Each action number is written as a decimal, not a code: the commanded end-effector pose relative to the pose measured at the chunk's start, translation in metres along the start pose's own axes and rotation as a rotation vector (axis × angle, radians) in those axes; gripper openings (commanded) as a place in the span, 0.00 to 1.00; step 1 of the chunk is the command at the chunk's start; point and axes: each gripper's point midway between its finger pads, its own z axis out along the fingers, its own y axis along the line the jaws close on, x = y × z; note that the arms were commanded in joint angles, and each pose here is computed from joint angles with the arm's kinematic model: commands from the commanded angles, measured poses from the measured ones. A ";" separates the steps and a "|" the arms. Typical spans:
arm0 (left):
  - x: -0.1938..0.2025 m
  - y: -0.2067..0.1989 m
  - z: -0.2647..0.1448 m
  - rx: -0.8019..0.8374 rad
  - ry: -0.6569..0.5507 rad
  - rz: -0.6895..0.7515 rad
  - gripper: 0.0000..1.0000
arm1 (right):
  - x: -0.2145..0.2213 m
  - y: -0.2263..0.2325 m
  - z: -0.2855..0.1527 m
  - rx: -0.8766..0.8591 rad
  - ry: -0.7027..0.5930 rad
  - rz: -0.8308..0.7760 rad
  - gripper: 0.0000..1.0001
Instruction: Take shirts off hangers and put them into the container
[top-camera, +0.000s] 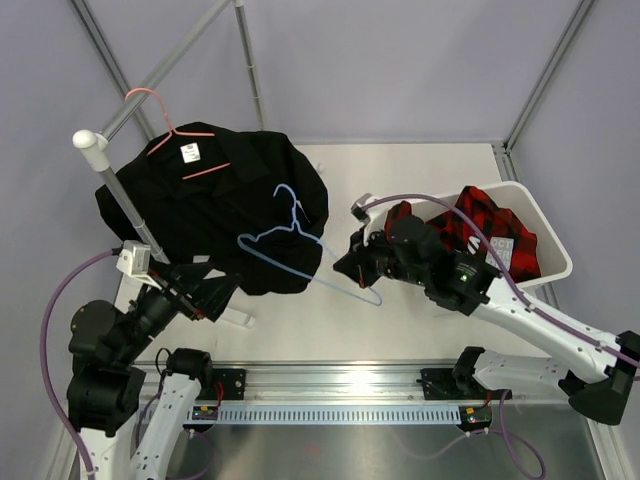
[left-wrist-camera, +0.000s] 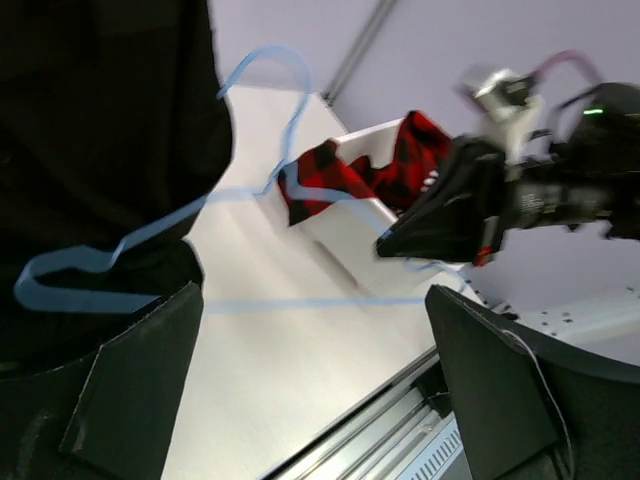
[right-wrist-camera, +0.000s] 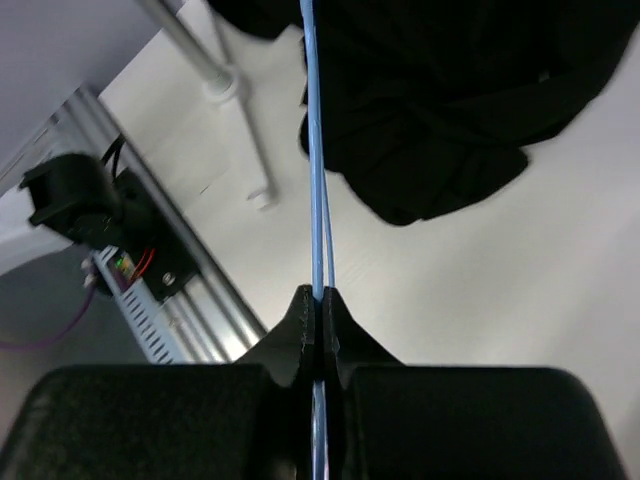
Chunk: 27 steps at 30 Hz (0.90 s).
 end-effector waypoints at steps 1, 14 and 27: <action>0.022 0.041 0.006 -0.171 0.055 -0.051 0.98 | -0.066 -0.023 -0.034 0.200 -0.231 -0.029 0.00; 0.069 0.070 0.011 -0.211 0.149 -0.095 0.81 | -0.193 0.065 -0.003 -0.116 -0.343 -0.177 0.00; 0.070 0.068 0.015 -0.196 0.173 -0.100 0.79 | -0.218 0.121 0.047 -0.286 -0.308 -0.213 0.00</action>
